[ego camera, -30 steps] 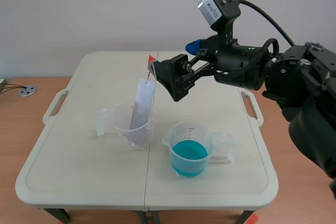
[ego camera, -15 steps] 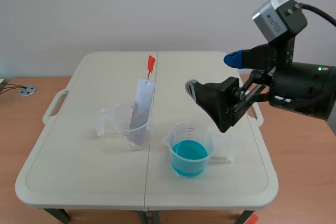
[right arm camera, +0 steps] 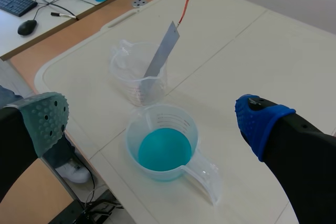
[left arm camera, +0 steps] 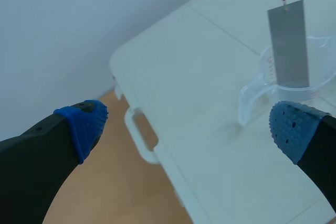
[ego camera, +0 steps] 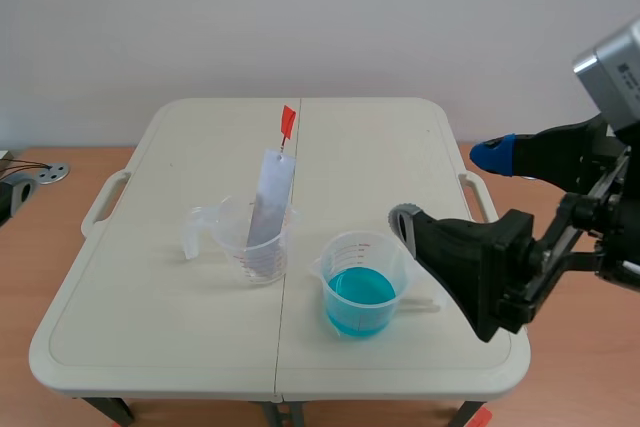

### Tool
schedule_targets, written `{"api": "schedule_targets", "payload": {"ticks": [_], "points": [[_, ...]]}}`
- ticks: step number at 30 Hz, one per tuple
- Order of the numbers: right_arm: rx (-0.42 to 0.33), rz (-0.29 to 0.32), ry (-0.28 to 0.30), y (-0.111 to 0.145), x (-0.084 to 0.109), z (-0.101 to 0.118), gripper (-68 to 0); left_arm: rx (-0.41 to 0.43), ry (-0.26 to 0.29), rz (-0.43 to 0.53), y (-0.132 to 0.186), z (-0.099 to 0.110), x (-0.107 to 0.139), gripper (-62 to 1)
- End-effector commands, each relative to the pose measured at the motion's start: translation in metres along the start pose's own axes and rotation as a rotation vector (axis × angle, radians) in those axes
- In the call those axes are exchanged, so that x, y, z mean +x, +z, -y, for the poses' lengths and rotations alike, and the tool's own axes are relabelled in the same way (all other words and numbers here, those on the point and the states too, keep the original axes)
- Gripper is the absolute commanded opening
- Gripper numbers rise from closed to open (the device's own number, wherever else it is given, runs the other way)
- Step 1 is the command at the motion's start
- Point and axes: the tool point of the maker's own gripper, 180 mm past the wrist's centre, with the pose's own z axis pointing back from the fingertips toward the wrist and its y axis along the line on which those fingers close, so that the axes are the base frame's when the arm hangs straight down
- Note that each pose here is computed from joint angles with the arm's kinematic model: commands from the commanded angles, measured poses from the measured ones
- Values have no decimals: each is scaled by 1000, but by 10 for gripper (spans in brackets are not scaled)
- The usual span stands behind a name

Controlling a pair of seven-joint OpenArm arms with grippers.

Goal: Hold the metal plate by the orange handle, dip it into the blue solution, take it out and point at it, then put the plate back in the beaker on the left.
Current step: 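Return to the home posture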

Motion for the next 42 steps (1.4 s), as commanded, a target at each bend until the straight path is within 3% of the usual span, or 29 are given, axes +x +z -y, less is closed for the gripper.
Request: {"api": "schedule_targets", "payload": {"ticks": [1, 8, 20, 42], "points": [[4, 34, 7, 3, 12, -3, -10, -26, 22, 32, -5, 10, 7, 14], [5, 39, -5, 16, 14, -17, -11, -96, 64, 89, -23, 38, 17, 14], [5, 39, -4, 16, 15, -17, -12, -148, 83, 162, -39, 55, 35, 14], [5, 34, -4, 16, 14, -17, -12, -163, 83, 169, -42, 60, 38, 14]]}}
